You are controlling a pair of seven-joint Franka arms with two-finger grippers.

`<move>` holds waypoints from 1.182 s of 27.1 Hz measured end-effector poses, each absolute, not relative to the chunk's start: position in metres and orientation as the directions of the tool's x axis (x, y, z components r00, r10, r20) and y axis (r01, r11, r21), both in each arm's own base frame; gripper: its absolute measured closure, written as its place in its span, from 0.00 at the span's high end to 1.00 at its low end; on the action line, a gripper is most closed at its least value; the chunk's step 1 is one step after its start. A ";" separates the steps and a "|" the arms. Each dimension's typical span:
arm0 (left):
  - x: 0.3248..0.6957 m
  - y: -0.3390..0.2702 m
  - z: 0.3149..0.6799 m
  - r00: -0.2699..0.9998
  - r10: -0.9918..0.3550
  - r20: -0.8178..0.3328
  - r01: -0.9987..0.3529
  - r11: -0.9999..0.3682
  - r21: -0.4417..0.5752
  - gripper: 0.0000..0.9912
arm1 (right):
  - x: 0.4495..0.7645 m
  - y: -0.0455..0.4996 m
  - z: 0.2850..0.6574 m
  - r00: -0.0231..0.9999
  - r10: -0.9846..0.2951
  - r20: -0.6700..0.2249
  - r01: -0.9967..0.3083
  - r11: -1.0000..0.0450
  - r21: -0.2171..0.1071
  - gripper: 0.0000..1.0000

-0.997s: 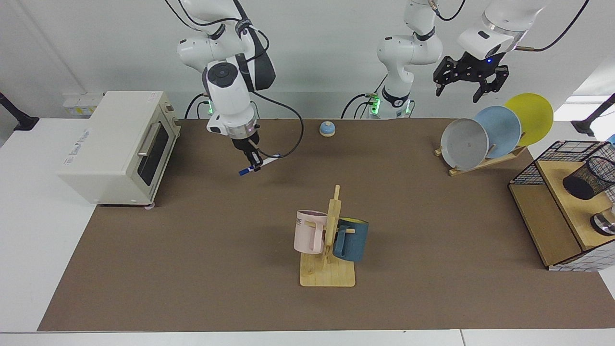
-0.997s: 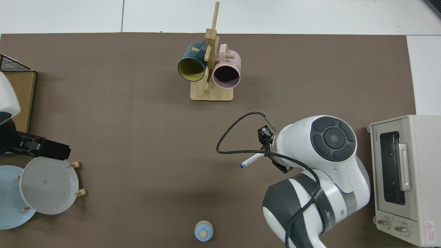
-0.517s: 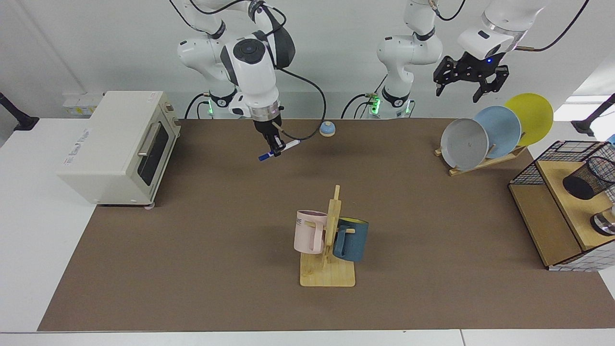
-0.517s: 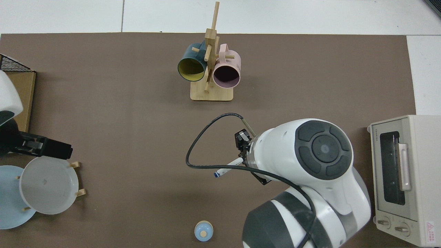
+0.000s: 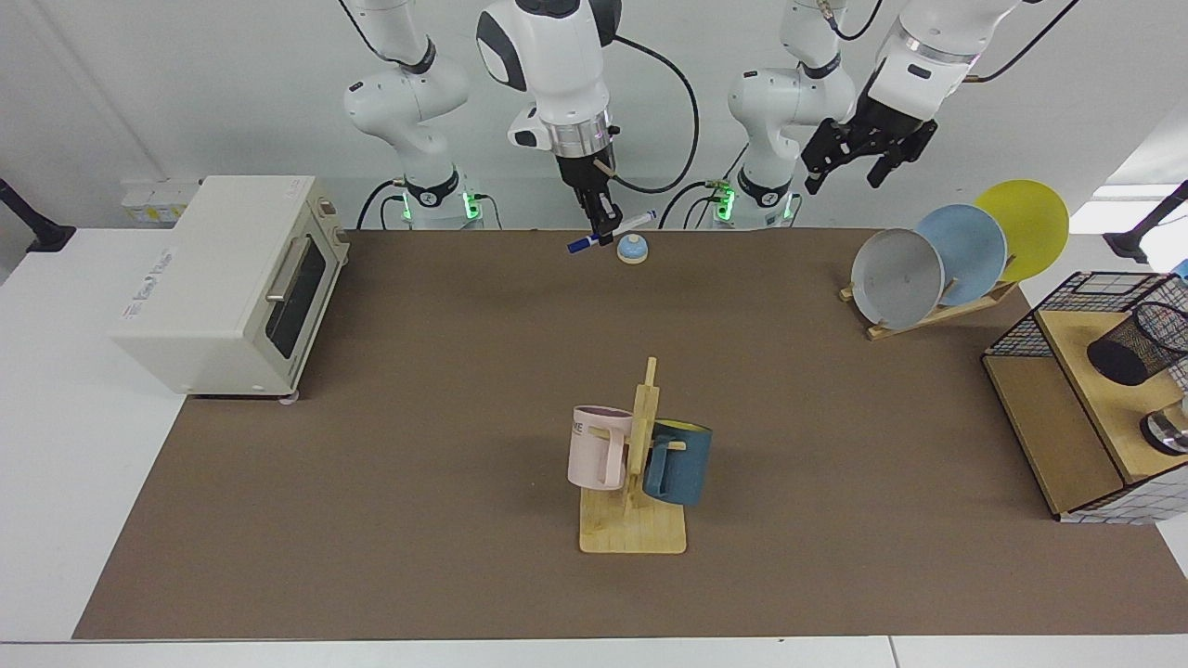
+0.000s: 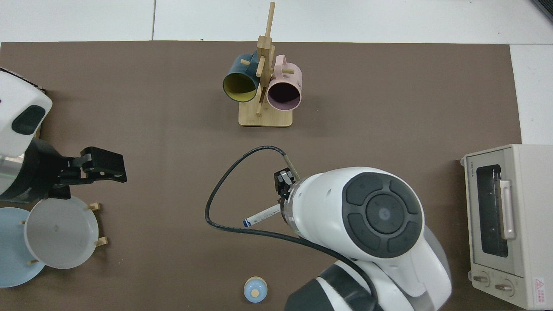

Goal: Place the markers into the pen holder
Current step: 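Carry the marker to the middle while the left gripper reaches in, then bring the left gripper to the marker held by the right gripper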

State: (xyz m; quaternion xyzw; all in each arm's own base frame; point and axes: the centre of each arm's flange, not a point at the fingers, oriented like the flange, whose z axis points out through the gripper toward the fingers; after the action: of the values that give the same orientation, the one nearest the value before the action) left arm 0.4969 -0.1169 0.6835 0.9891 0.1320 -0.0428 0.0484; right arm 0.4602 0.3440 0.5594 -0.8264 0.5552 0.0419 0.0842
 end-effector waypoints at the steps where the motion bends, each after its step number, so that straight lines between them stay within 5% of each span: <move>1: 0.496 -0.123 0.684 0.947 0.306 -0.102 0.315 -0.945 0.091 1.00 | 0.462 0.345 0.561 0.371 -0.914 -0.165 -0.928 -0.360 -0.095 0.16; 9: 0.492 -0.145 0.686 0.851 0.501 -0.160 0.520 -0.846 0.115 1.00 | 0.483 0.357 0.583 0.275 -0.941 -0.198 -0.959 -0.253 -0.127 0.16; 19: 0.490 -0.155 0.682 0.822 0.538 -0.186 0.561 -0.820 0.112 1.00 | 0.499 0.366 0.588 0.247 -0.945 -0.213 -0.965 -0.221 -0.139 0.16; 25: 0.492 -0.155 0.684 0.883 0.441 -0.158 0.463 -0.874 0.146 1.00 | 0.500 0.366 0.589 0.245 -0.946 -0.214 -0.966 -0.219 -0.141 0.16; 32: 0.493 -0.155 0.684 0.982 0.159 -0.100 0.176 -0.966 0.188 1.00 | 0.501 0.366 0.592 0.245 -0.945 -0.217 -0.965 -0.217 -0.146 0.16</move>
State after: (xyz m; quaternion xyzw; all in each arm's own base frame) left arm 0.4926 -0.1551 0.6844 0.9907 0.0846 -0.0422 0.0983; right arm 0.5008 0.3662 0.5917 -0.7790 0.6130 0.0407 0.1256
